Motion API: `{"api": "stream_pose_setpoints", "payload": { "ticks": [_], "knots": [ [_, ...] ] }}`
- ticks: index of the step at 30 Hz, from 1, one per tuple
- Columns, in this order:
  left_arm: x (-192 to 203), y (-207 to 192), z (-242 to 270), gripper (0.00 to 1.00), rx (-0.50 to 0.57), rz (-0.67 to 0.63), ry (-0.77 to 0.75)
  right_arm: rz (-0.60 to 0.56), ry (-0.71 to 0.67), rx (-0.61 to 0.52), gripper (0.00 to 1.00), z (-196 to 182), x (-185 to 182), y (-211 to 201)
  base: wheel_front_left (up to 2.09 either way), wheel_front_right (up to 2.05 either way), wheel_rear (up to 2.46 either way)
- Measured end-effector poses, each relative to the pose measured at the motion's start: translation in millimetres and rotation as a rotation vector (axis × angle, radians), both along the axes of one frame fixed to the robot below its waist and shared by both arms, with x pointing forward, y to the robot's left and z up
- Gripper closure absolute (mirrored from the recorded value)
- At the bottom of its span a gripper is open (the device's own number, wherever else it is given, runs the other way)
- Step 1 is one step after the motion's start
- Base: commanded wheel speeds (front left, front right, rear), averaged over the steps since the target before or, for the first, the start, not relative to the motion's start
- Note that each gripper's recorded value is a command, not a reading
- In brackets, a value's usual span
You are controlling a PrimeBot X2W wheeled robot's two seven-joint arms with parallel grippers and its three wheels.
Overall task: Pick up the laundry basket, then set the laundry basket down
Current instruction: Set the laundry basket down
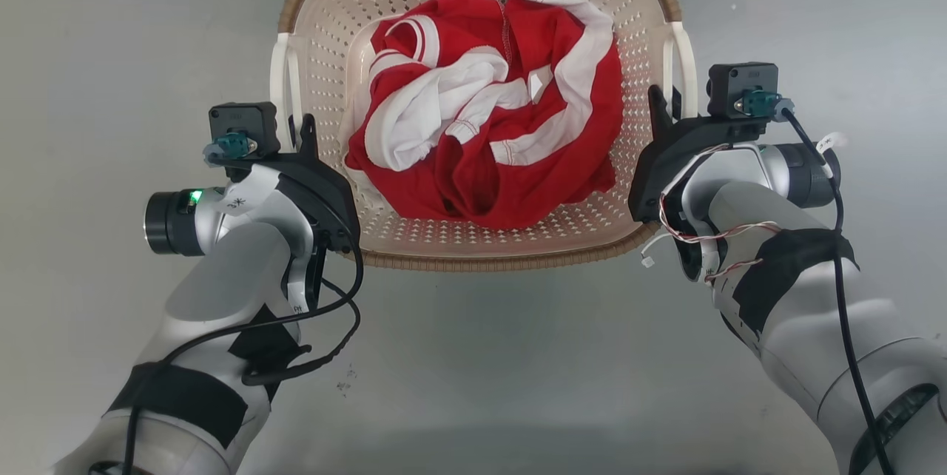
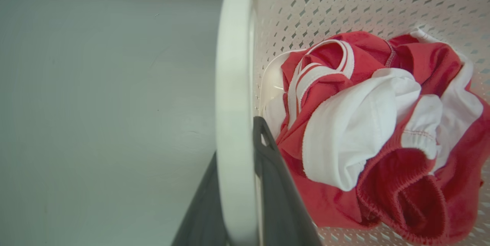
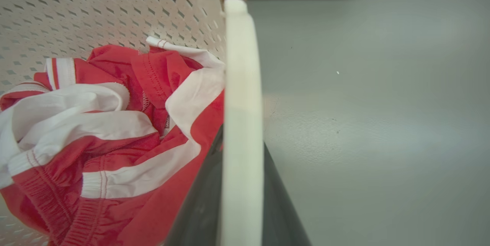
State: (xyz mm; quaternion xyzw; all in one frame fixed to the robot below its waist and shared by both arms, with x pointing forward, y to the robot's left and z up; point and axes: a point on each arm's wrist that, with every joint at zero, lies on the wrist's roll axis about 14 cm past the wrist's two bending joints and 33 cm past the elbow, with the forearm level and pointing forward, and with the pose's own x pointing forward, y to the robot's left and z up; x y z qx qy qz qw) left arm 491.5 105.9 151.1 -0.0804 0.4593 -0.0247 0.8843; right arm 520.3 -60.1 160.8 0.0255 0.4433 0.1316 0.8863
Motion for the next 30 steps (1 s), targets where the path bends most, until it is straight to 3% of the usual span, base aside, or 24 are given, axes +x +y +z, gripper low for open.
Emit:
{"api": "stream_pose_setpoints", "payload": {
  "ticks": [6,26,29,30],
  "knots": [
    [-4,7,-19,1.00,0.023,0.002,0.024,0.013,0.006,0.011,1.00,-19,0,7,0.00,0.00,0.00],
    [8,16,-32,1.00,0.066,-0.018,0.005,0.024,-0.038,0.034,1.00,-26,16,14,0.00,0.00,0.00],
    [11,16,-31,1.00,0.069,-0.023,-0.001,0.024,-0.040,0.036,0.62,-26,16,14,0.00,0.00,0.00],
    [14,16,-30,0.76,0.070,-0.024,-0.009,0.028,-0.038,0.036,0.45,-26,15,15,0.00,0.00,0.00]
  ]
}}
